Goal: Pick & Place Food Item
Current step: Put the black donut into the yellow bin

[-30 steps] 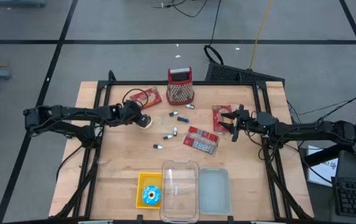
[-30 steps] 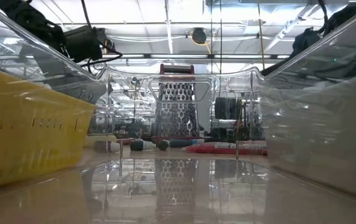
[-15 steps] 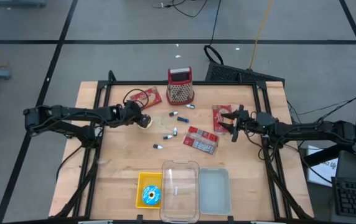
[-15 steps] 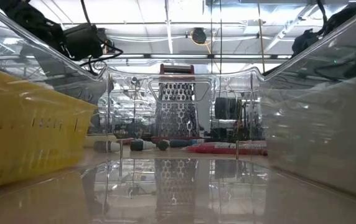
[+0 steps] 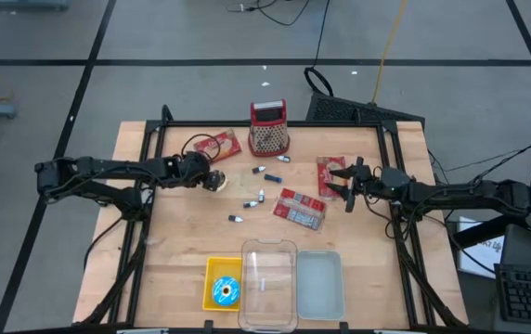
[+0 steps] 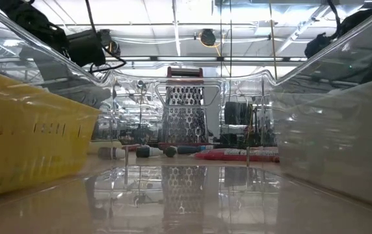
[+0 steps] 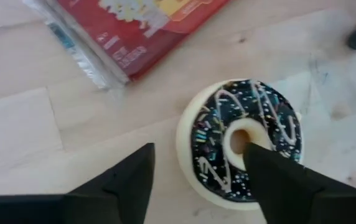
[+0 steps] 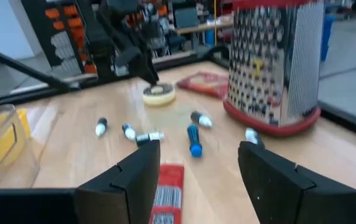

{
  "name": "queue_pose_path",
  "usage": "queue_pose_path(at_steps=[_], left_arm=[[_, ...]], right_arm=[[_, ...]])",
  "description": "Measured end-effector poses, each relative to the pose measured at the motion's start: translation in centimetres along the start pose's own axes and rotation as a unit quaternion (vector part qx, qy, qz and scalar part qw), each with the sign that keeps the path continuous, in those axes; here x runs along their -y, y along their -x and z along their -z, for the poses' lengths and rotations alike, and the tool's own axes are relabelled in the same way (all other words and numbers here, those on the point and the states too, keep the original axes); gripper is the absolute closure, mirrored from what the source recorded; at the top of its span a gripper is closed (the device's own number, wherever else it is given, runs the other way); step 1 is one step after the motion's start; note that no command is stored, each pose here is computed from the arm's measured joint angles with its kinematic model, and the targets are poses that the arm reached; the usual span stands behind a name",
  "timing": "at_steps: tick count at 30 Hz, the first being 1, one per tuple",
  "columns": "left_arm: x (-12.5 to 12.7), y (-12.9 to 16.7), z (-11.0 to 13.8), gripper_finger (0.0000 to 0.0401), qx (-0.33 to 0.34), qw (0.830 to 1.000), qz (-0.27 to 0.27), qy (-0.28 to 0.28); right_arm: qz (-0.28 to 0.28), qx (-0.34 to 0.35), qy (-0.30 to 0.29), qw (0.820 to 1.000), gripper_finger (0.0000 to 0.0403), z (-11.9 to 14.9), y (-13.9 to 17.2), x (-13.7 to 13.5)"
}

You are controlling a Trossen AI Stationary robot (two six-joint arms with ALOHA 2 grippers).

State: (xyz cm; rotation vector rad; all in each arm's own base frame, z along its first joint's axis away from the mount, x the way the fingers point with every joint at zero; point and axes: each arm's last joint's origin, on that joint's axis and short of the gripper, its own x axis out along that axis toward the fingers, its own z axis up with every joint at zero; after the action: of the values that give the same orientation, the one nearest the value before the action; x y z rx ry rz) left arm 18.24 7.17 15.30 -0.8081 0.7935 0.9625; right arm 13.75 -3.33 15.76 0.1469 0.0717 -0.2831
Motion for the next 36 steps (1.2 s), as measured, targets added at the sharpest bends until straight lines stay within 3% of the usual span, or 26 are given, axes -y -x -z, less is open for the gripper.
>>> queue_pose_path(at_steps=[8, 18, 24, 28, 36], left_arm=[[0.1, -0.4, -0.1, 0.0093, 0.015, 1.000, -0.014, 0.003], [0.1, -2.2, 0.4, 0.0091, 0.002, 0.999, -0.050, 0.012], [0.7, -2.4, -0.1, 0.0092, 0.031, 0.999, -0.024, 0.012], [1.1, -2.4, -0.3, 0.0112, 0.034, 0.999, -0.001, 0.015], [1.1, -2.4, -0.3, 0.0190, 0.028, 0.999, 0.002, 0.014]], right_arm=[[-0.002, 0.016, 0.004, 1.000, 0.0198, -0.3, 0.0, 0.0], [-0.002, 0.013, 0.007, 1.000, 0.0199, -0.2, 0.0, 0.0], [-0.001, 0.012, 0.006, 1.000, 0.0202, -0.2, 0.0, 0.0], [-0.001, 0.012, 0.006, 1.000, 0.0202, -0.2, 0.0, 0.0], [-0.001, 0.012, 0.006, 1.000, 0.0202, -0.2, 0.0, 0.0]])
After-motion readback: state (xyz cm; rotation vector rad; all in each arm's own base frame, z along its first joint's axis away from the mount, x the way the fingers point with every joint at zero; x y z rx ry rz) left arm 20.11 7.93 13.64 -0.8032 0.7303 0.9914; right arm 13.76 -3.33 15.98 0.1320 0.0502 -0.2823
